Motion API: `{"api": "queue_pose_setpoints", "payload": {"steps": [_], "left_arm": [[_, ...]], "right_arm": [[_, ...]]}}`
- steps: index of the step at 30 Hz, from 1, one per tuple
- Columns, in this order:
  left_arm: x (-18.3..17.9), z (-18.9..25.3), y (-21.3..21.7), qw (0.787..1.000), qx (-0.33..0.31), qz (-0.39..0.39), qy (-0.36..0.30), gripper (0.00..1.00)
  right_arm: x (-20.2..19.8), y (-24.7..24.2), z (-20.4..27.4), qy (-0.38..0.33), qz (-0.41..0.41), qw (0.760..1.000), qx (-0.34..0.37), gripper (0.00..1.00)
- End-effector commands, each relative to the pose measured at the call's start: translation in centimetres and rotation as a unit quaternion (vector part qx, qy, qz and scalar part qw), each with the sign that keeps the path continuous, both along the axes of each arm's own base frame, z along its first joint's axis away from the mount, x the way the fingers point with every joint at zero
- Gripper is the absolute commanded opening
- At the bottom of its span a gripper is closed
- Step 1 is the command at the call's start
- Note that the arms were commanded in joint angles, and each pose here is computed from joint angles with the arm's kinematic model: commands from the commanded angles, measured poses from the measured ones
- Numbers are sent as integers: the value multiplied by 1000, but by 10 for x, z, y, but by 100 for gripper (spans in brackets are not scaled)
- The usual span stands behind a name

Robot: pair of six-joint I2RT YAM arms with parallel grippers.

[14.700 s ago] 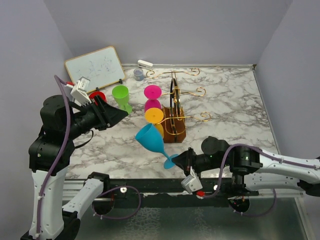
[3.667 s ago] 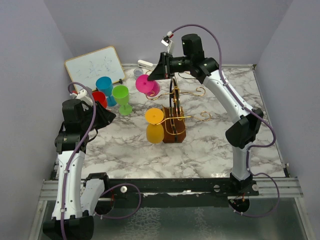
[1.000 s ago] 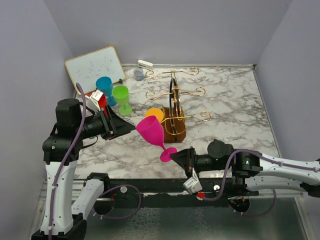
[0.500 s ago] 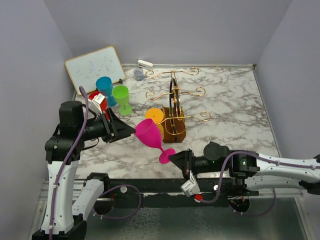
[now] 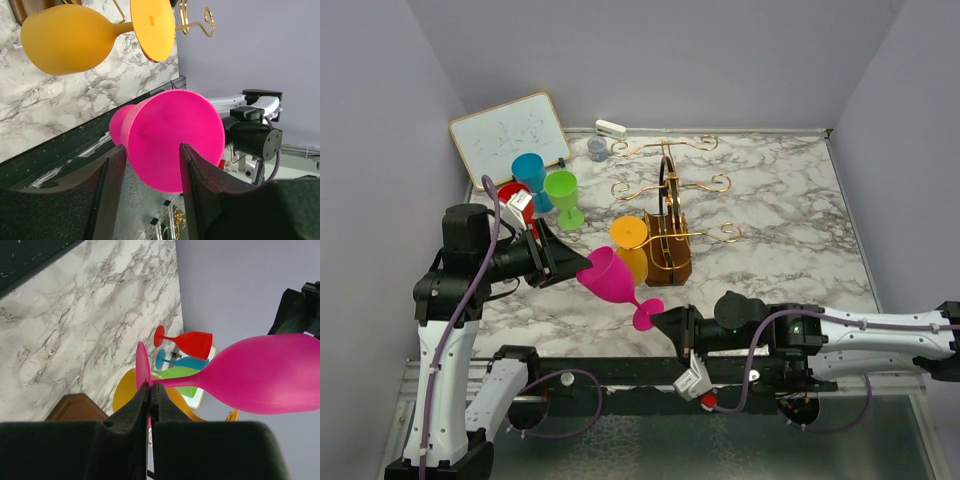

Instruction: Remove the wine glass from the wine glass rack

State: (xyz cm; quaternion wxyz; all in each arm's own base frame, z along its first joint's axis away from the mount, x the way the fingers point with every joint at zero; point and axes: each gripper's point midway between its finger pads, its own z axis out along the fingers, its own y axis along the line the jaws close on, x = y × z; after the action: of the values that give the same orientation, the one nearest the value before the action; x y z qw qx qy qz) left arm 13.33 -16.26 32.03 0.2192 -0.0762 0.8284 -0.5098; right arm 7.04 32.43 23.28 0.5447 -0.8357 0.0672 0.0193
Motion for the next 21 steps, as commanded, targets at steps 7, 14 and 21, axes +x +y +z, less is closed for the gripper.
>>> {"api": "queue_pose_setpoints", "payload": {"steps": [7, 14, 21], "left_arm": [[-6, -11, 1, 1000, 9, -5, 4, 49], [-9, -20, 3, 1000, 18, -4, 11, 34], [-11, -26, 5, 1000, 28, -5, 13, 0]], "right_arm": [[9, 11, 7, -75, -14, 997, 31, 1], [9, 13, 7, -83, -15, 996, 30, 1], [14, 8, 9, -82, -31, 996, 35, 3]]}}
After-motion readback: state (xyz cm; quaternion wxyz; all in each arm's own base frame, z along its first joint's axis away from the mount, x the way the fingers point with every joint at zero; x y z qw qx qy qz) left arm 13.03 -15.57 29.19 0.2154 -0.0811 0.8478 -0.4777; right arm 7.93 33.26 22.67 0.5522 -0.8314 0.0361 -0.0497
